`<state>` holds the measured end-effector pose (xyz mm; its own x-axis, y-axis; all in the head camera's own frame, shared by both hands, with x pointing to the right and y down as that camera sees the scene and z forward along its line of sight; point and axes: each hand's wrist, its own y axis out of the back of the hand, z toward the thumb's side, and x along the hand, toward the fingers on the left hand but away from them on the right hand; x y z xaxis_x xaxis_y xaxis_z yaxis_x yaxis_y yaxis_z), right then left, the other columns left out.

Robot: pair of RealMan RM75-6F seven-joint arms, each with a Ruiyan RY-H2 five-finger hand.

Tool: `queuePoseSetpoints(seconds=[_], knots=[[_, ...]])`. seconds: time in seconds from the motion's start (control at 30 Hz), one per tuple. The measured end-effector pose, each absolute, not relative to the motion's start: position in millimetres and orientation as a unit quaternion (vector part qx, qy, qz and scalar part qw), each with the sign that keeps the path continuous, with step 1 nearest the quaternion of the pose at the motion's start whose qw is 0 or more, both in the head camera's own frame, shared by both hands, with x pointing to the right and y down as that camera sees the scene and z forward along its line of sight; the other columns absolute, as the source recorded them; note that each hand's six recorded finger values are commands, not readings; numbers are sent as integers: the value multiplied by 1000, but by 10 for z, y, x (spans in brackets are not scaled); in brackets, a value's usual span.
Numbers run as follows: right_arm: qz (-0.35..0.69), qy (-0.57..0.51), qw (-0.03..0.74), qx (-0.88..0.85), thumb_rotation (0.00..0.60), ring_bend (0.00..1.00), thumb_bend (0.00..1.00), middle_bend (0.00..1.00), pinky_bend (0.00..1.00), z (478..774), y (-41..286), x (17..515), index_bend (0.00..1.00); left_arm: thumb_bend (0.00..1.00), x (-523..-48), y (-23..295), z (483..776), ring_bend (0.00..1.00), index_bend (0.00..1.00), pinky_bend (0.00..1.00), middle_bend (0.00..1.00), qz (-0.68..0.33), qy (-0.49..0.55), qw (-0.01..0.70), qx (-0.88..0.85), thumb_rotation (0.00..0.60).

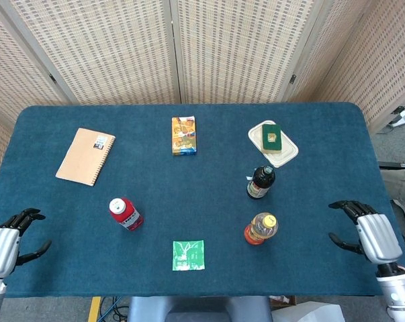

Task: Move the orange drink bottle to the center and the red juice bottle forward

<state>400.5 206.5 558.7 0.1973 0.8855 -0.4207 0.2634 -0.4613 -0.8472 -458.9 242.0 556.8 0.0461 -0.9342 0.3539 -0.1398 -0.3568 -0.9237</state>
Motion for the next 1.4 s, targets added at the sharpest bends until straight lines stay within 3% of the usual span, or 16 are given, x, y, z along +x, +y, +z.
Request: queuePoseSetpoints(seconds=[0.3,1.4], knots=[[448,-393,281,-753,600,172,60,209,369,5600,2049,3660,134,177,-4644,2408,5504,345,365,557,291,-536,443,363,-620,600],[431,-337,253,-798,600,171,55,225,349,6034,2008,2901,134,176,-4670,2403,5471,345,364,557,291,-533,448,353,-625,600]])
